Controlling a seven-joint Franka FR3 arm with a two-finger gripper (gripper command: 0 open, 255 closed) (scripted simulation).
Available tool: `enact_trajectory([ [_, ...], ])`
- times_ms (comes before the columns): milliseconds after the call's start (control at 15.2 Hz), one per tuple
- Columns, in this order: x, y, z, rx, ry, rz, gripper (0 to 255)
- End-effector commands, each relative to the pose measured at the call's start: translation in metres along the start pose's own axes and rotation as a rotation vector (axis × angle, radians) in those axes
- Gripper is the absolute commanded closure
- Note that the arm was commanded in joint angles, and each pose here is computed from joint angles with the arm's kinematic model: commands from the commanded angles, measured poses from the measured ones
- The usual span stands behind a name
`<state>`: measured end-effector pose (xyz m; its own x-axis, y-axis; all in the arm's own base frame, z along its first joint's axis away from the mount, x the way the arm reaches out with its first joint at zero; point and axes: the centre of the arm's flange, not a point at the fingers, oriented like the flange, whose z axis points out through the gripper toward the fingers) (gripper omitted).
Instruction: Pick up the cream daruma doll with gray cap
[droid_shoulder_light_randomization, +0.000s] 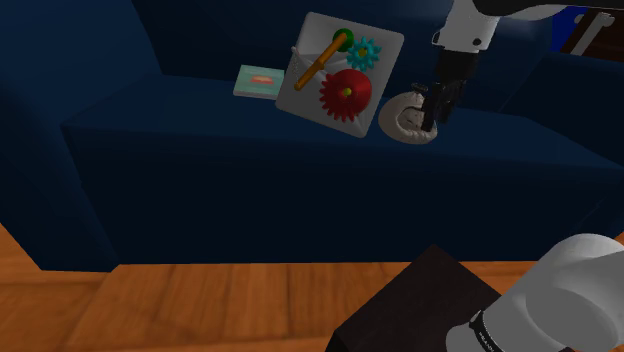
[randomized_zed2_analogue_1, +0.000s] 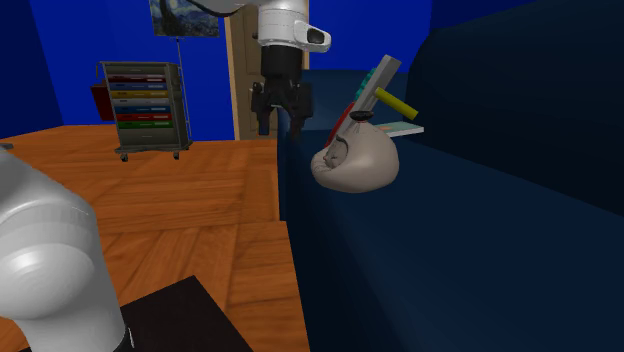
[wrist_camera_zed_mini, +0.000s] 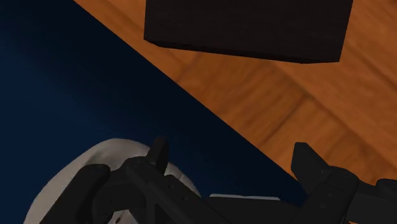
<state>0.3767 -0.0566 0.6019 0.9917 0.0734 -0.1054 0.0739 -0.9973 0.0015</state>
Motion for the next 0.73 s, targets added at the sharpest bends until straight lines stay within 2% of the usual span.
enact_trajectory([
  [0,0.013,0.019,-0.014,-0.001,0.003,-0.004,0],
  [660,0.082,0.107,-0.080,-0.004,0.019,-0.020,0],
])
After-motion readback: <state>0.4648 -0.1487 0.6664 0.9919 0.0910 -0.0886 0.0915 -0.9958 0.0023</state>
